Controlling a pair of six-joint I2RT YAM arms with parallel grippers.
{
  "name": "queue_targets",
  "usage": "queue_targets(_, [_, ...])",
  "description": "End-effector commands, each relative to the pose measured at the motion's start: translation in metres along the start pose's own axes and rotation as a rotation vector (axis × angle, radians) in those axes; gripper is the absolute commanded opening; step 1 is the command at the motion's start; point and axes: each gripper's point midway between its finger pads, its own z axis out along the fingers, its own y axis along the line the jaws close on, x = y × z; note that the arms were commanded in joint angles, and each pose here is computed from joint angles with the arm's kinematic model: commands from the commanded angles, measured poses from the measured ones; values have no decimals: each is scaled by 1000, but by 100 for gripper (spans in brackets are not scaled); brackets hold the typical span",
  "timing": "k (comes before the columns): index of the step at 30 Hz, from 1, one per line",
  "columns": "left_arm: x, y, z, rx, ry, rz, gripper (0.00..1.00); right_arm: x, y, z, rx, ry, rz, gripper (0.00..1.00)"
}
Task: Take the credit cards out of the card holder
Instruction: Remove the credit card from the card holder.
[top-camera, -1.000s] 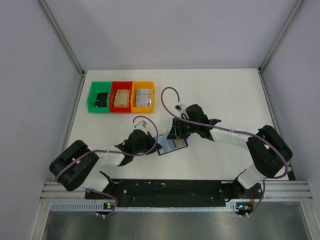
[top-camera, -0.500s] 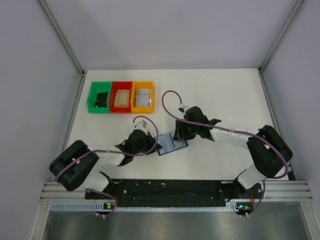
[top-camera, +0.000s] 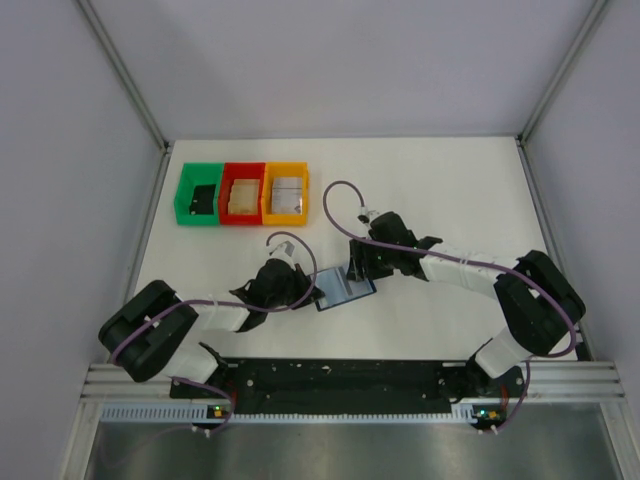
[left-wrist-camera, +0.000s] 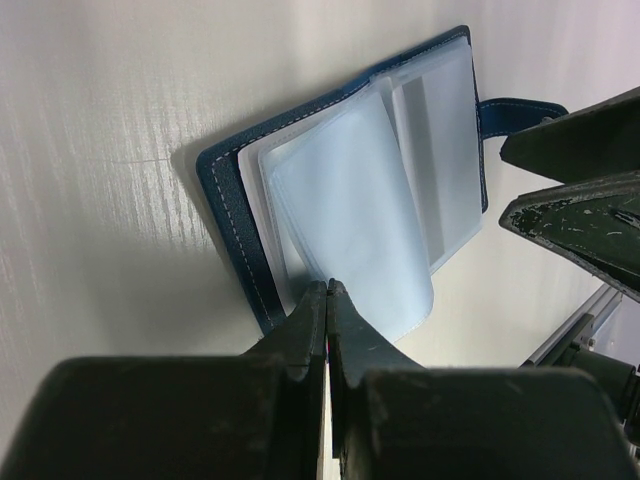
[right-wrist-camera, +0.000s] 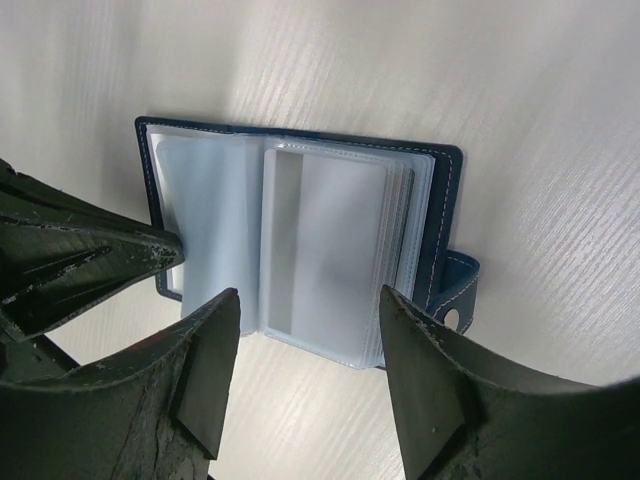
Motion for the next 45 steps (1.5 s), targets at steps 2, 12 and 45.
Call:
queue_targets(2, [-7, -12, 1, 44, -17, 14, 0, -23, 19, -4, -47, -56, -41, 57])
queue_targets(12, [-7, -14, 1, 48, -16, 16, 0, -16, 21, 9, -73, -17, -34, 54])
queue_targets(45, [-3, -12, 2, 50, -1, 13, 0, -23, 62, 5, -292, -34, 16, 50])
